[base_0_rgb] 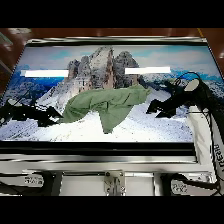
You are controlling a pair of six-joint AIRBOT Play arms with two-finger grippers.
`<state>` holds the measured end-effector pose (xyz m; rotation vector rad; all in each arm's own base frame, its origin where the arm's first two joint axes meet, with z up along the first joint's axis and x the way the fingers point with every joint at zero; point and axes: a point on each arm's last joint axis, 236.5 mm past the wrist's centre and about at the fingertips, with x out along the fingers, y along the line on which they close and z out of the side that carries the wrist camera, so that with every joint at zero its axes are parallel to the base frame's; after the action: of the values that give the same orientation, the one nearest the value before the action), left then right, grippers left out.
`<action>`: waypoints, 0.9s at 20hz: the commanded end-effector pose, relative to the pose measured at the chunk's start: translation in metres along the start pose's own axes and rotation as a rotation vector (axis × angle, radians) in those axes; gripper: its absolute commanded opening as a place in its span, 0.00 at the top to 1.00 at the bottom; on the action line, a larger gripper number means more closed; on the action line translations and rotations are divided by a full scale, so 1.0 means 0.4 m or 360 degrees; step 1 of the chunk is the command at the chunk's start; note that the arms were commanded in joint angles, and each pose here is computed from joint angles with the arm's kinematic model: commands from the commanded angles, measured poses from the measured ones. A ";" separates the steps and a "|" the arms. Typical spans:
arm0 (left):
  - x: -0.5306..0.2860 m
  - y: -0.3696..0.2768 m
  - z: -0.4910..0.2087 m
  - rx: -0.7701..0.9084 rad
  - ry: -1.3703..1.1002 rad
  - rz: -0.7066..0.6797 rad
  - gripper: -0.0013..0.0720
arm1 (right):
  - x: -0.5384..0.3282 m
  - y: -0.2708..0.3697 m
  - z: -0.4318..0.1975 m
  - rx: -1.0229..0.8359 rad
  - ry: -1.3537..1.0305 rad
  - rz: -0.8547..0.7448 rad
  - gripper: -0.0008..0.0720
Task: Fold the shirts.
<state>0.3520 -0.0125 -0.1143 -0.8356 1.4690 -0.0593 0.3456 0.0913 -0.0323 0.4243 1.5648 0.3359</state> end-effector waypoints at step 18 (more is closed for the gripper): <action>-0.126 -0.137 0.062 0.0467 -0.0214 -0.0127 0.92 | 0.361 0.248 0.030 0.0306 0.0095 0.0285 0.03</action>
<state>0.3909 -0.0143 -0.0516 -0.6714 1.2751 -0.2458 0.3539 0.2316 -0.1079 0.6658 1.6547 0.3765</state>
